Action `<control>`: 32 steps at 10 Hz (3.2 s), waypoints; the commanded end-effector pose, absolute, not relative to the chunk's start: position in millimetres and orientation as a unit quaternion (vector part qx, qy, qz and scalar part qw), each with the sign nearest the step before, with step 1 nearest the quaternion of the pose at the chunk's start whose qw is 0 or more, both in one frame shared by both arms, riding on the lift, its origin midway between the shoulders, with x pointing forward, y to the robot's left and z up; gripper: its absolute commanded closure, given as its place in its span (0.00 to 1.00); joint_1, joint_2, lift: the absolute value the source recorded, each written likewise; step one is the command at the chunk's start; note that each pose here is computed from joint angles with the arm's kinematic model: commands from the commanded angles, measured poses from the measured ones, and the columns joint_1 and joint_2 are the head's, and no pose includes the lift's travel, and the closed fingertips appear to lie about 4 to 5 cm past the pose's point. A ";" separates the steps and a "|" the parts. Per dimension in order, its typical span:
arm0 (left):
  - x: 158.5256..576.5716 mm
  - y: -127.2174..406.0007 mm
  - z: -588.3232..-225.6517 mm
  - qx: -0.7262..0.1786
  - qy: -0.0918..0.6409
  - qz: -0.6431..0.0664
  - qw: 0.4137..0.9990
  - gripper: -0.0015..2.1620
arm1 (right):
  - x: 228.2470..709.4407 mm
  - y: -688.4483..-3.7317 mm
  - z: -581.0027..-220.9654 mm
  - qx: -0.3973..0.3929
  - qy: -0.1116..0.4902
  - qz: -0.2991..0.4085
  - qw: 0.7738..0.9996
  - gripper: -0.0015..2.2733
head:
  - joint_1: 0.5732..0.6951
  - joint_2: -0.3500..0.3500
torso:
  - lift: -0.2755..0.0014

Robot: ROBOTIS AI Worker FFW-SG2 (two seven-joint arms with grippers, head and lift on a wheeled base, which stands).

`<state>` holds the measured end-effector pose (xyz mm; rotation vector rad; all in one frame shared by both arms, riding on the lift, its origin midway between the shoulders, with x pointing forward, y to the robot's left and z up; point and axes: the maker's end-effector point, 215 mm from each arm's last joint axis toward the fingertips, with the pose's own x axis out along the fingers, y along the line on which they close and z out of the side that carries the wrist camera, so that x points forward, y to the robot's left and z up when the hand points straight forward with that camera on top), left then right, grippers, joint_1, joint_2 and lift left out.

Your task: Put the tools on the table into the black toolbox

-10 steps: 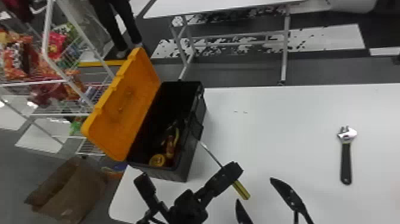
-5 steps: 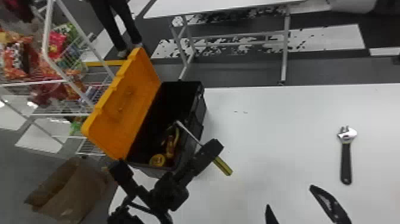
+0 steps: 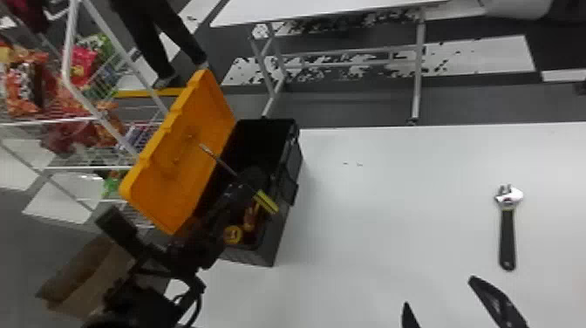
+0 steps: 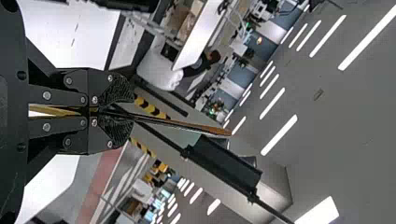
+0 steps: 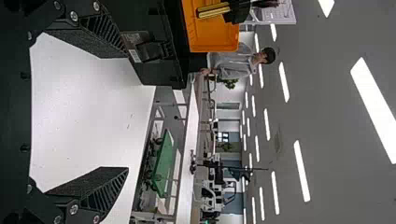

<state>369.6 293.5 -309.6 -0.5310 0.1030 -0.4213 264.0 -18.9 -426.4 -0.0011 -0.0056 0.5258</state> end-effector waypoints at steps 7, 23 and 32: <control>399.7 372.2 -361.6 -0.142 0.063 -0.073 0.985 0.51 | 260.9 -13.8 -427.7 0.002 -0.001 0.267 0.964 0.08 | 1.00 1.00 | 0.72; 304.3 285.5 -340.4 -0.047 -0.078 -0.058 0.994 0.01 | 295.3 -100.1 -461.1 0.036 0.070 0.169 0.982 0.08 | 1.00 1.00 | 0.72; 273.5 242.8 -370.4 -0.055 -0.073 -0.080 0.993 0.02 | 327.5 -215.5 -484.9 0.035 0.154 0.064 0.985 0.08 | 1.00 0.66 | 0.72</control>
